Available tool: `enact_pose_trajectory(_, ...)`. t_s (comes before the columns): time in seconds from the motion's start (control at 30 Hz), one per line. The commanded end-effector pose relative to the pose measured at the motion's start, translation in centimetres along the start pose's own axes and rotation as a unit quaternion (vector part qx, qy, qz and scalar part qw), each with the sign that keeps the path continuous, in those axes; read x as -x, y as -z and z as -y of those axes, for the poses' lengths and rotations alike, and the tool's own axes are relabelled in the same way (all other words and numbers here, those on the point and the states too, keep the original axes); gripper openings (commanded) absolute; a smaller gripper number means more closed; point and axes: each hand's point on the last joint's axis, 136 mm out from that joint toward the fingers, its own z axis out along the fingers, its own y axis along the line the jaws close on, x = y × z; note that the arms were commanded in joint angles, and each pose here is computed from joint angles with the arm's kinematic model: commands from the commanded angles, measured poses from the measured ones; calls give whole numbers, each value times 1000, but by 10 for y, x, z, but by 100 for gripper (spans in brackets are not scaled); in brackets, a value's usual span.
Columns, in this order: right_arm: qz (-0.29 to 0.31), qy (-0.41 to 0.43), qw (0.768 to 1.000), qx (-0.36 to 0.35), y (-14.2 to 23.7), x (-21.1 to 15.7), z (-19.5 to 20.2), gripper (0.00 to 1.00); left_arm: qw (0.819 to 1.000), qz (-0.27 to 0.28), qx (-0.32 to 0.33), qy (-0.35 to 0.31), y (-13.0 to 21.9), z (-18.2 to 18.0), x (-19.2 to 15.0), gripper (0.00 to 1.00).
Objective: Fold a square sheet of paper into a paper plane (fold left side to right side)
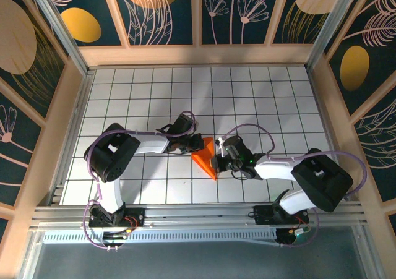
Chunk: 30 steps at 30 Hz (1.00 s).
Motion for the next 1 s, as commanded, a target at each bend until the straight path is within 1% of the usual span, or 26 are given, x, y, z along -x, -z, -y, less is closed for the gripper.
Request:
enact_pose_trajectory(0.0, 17, -2, 1000, 3, -1, 13, -3, 0, 999, -28, 38, 9, -11, -22, -18, 0)
enact_pose_trajectory(0.97, 11, 4, 1000, -5, -6, 13, 0, 0, 999, -28, 37, 8, -11, -21, -20, 0)
